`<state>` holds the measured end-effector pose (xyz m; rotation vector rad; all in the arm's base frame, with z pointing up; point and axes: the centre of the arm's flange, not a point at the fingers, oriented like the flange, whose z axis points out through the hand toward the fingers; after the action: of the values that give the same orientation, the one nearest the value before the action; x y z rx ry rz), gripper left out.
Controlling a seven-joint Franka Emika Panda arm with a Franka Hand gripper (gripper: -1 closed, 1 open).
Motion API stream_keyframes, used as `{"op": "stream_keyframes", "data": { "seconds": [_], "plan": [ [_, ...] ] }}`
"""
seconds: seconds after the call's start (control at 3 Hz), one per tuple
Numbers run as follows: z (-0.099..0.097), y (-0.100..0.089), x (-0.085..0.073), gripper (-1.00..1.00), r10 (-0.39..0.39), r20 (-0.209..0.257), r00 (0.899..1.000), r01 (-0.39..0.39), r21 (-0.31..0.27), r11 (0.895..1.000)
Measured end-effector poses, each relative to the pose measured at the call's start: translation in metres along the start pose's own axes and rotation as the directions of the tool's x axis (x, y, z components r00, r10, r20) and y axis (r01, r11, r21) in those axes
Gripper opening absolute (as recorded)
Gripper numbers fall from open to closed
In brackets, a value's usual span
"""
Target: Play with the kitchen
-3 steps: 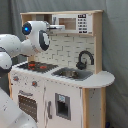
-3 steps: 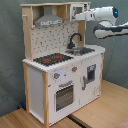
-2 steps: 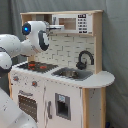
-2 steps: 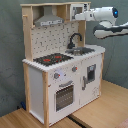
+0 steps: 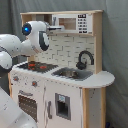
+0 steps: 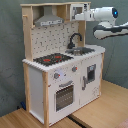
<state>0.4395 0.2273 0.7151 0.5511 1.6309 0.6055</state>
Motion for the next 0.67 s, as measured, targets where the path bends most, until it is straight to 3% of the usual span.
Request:
{"op": "stream_keyframes", "data": {
  "seconds": [0.33,0.67],
  "plan": [
    [0.0149,0.0044,-0.0002,1.00,0.033,-0.043,0.999,-0.033,-0.019,0.999],
    [0.0145,0.0058,0.0003,1.00,0.031,-0.043,0.999,-0.032,-0.022,0.999]
  ]
}}
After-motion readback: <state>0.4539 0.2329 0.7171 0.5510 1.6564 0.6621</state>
